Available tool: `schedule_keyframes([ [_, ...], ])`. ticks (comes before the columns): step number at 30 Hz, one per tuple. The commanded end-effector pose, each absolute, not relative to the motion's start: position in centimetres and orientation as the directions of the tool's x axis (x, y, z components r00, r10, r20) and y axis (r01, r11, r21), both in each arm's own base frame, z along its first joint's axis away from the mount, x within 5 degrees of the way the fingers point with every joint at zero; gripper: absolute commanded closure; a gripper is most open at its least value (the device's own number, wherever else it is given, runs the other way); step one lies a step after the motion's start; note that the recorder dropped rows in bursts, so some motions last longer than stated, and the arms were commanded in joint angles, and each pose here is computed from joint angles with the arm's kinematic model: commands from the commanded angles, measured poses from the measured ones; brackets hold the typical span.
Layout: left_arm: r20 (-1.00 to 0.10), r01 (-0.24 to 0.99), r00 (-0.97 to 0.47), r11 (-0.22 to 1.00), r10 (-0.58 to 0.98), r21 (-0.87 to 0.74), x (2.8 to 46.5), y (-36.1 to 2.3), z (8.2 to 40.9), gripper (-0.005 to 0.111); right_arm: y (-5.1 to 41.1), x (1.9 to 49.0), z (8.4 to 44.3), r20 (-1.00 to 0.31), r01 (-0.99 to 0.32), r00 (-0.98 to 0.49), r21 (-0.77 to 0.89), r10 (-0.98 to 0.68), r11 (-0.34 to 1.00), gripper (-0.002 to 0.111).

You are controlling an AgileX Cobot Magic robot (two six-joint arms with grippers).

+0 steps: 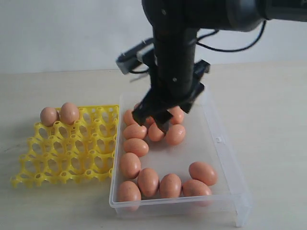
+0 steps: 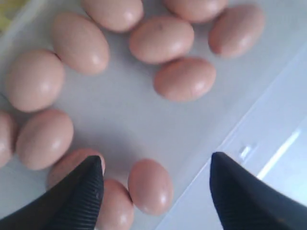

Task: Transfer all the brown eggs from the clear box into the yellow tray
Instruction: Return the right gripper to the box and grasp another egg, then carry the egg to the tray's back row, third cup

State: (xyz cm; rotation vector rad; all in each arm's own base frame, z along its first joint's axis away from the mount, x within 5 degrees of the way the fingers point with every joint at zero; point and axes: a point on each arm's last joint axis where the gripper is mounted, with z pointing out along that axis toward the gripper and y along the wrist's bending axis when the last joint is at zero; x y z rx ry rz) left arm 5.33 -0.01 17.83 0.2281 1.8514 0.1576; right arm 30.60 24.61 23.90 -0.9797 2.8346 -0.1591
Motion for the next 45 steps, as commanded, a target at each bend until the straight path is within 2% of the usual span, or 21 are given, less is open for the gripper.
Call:
schedule_keyframes([
  [1, -0.937, 0.072, -0.261, 0.973, 0.231, 0.22, 5.3, 0.0, 18.1, 0.107, 21.8, 29.0, 22.1, 0.004, -0.573, -0.815, -0.157, -0.579, 0.805, 0.047],
  [4, -0.937, 0.072, -0.261, 0.973, 0.231, 0.22, 5.3, 0.0, 18.1, 0.107, 20.8, 27.7, 20.5, 0.097, -0.669, -0.743, -0.146, -0.662, 0.729, 0.047],
  [7, -0.937, 0.072, -0.261, 0.973, 0.231, 0.22, 5.3, 0.0, 18.1, 0.107, 20.1, 27.1, 19.5, 0.134, -0.671, -0.741, -0.139, -0.657, 0.728, 0.047],
  [17, -0.937, 0.072, -0.261, 0.973, 0.231, 0.22, 5.3, 0.0, 18.1, 0.107, 21.4, 27.9, 18.3, -0.035, -0.663, -0.743, -0.096, -0.668, 0.742, 0.047],
  [26, -0.937, 0.072, -0.261, 0.973, 0.231, 0.22, 5.3, 0.0, 18.1, 0.107, 20.2, 29.4, 14.7, 0.068, -0.673, -0.738, -0.151, -0.671, 0.724, 0.048],
  [28, -0.937, 0.072, -0.261, 0.973, 0.231, 0.22, 5.3, 0.0, 18.1, 0.107, 20.2, 29.5, 14.5, 0.074, -0.678, -0.734, -0.152, -0.676, 0.719, 0.054],
  [30, -0.937, 0.072, -0.261, 0.973, 0.231, 0.22, 5.3, 0.0, 18.1, 0.107, 20.2, 29.5, 14.5, 0.074, -0.678, -0.734, -0.152, -0.676, 0.719, 0.073],
  [31, -0.937, 0.072, -0.261, 0.973, 0.231, 0.22, 5.3, 0.0, 18.1, 0.107, 20.1, 29.4, 14.5, 0.078, -0.678, -0.734, -0.152, -0.675, 0.719, 0.087],
  [32, -0.937, 0.073, -0.261, 0.972, 0.233, 0.222, 5.3, 0.0, 18.1, 0.107, 20.1, 29.4, 14.5, 0.078, -0.678, -0.734, -0.152, -0.675, 0.719, 0.095],
  [33, -0.937, 0.073, -0.261, 0.972, 0.233, 0.222, 5.3, 0.0, 18.1, 0.107, 20.1, 29.4, 14.5, 0.078, -0.678, -0.734, -0.152, -0.675, 0.719, 0.107],
  [36, -0.937, 0.073, -0.261, 0.972, 0.233, 0.222, 5.3, 0.0, 18.1, 0.107, 20.1, 29.6, 14.8, 0.068, -0.684, -0.727, -0.169, -0.684, 0.71, 0.108],
  [39, -0.937, 0.072, -0.261, 0.973, 0.231, 0.22, 5.3, 0.0, 18.1, 0.107, 20.4, 30.2, 16.9, -0.035, -0.679, -0.717, -0.191, -0.697, 0.708, 0.108],
  [42, -0.937, 0.072, -0.261, 0.973, 0.231, 0.22, 5.3, 0.0, 18.1, 0.107, 21.5, 31.3, 19.8, -0.276, -0.667, -0.664, -0.2, -0.695, 0.718, 0.108],
  [43, -0.937, 0.072, -0.261, 0.973, 0.231, 0.22, 5.3, 0.0, 18.1, 0.107, 22.1, 31.8, 20.9, -0.393, -0.663, -0.62, -0.2, -0.679, 0.721, 0.108],
  [45, -0.937, 0.072, -0.261, 0.973, 0.231, 0.22, 5.3, 0.0, 18.1, 0.107, 23.2, 32.4, 22.0, -0.538, -0.664, -0.542, -0.196, -0.645, 0.722, 0.108],
])
